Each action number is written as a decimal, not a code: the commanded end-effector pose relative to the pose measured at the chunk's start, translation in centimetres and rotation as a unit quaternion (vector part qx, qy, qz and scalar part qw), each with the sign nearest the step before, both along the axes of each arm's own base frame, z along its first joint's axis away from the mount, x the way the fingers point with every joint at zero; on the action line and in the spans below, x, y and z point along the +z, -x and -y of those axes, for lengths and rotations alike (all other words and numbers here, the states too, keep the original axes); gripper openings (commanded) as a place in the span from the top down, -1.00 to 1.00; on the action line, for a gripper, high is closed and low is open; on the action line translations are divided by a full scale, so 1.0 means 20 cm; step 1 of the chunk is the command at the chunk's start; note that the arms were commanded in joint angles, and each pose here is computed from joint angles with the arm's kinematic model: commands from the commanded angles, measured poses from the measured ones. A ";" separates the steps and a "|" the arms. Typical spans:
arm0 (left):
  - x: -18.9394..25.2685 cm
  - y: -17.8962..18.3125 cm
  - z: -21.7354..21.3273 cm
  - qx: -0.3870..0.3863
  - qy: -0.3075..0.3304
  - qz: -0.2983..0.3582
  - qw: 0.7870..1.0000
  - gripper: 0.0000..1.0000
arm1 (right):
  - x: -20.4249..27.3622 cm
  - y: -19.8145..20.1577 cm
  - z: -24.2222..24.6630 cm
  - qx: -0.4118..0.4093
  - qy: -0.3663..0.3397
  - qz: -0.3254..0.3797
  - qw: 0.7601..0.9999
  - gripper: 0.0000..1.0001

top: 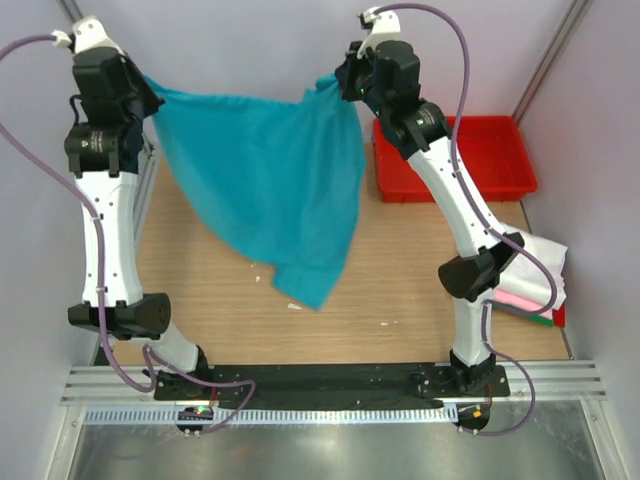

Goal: Fold and stack the t-shirts
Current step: Flatten the tshirt out

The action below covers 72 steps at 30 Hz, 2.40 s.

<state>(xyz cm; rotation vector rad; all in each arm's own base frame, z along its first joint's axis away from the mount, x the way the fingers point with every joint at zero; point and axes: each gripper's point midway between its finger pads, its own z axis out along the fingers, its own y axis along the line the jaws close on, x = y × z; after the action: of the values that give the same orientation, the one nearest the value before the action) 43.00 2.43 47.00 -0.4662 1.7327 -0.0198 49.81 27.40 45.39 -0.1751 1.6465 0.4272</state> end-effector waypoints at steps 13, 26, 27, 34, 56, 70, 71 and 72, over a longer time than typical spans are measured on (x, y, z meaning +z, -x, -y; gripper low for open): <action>-0.08 0.47 0.01 -0.045 -0.073 0.040 0.996 1.00 | 0.36 0.60 0.27 0.061 -0.020 0.122 0.990 0.98; -0.75 0.77 0.13 -0.130 -0.054 -0.128 0.982 0.71 | -1.27 1.26 0.37 0.126 -0.023 -0.260 0.957 0.97; -0.77 0.80 0.15 -0.143 -0.047 -0.141 0.979 -0.26 | -1.29 1.30 0.39 0.119 -0.025 -0.268 0.956 0.97; -0.64 0.90 0.25 -0.164 0.018 -0.136 0.977 -1.00 | -1.24 1.44 0.50 0.094 -0.004 -0.308 0.947 -0.99; -1.58 0.38 -0.18 0.152 0.125 -0.286 0.938 -0.99 | -1.60 0.60 0.21 -0.058 -0.023 -0.353 0.933 -0.99; -1.78 0.73 0.14 0.068 0.187 -0.358 0.912 -0.89 | -1.85 0.81 0.05 -0.006 -0.001 -0.416 0.909 -0.99; -1.77 0.78 0.19 0.054 0.180 -0.364 0.912 -0.86 | -1.86 0.82 0.04 -0.004 -0.005 -0.419 0.908 -0.99; -1.76 0.82 0.25 0.040 0.178 -0.361 0.915 -0.84 | -1.86 0.82 0.03 -0.005 -0.010 -0.418 0.908 -0.99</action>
<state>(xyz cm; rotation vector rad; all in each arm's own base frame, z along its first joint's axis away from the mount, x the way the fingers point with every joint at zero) 28.35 -0.28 10.22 -0.9491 2.4604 -0.0553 33.14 26.11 7.40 0.0022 2.5141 0.4964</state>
